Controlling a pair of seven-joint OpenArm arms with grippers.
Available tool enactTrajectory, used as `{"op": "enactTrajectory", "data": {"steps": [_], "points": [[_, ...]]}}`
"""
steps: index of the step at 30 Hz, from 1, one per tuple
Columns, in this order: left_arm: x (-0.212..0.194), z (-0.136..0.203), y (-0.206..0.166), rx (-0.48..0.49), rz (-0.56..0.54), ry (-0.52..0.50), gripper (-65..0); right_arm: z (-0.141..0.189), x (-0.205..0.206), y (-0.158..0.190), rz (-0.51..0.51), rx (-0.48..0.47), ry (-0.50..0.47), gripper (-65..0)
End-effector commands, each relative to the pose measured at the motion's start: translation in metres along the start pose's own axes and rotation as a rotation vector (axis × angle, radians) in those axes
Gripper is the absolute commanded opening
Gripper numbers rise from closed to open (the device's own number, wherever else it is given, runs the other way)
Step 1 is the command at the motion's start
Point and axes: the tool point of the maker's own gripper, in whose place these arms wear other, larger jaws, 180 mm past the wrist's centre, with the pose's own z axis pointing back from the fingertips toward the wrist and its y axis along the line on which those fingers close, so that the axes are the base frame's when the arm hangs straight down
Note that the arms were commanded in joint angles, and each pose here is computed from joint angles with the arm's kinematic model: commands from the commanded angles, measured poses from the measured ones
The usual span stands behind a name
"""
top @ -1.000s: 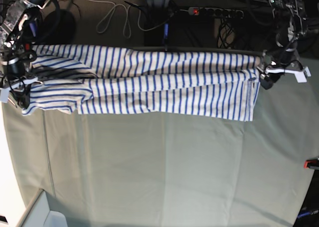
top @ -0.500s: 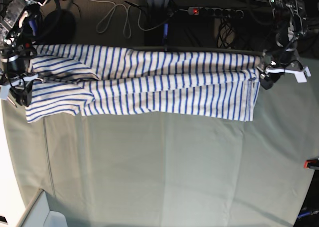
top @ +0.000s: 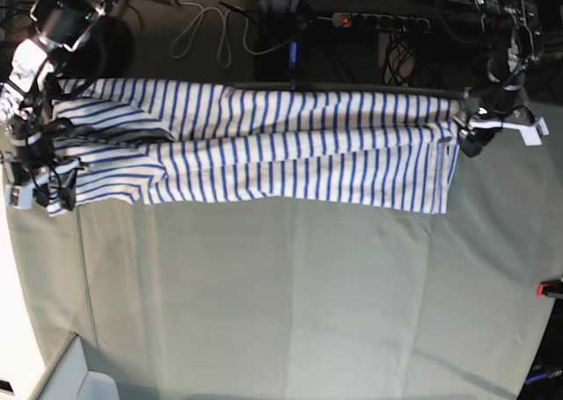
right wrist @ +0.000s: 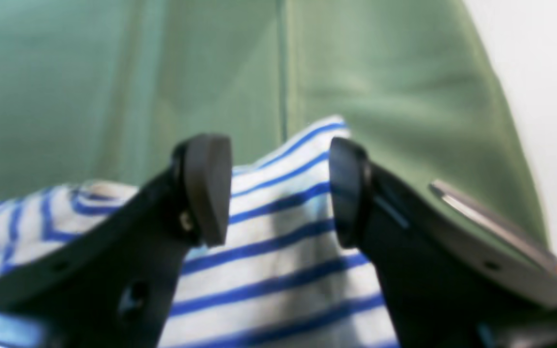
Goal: Layout the t-shirt on the table in an organized manner, then fold the t-shirt properly
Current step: 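Regrasp the strip's end with the right gripper, tucking the loose fabric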
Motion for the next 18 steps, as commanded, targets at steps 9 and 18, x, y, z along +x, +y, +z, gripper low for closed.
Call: {"op": "enactTrajectory", "data": {"steps": [9,18], "points": [[0.011,0.001,-0.002,-0.014,-0.007,-0.031,-23.0,-0.023,0.036,-0.021,0.01,-0.013,-0.051,-30.9],[0.013,0.0,-0.003,-0.016,-0.008,-0.034,-23.0,-0.034,0.032,-0.031,-0.017,-0.008,-0.021,-31.0]]}}
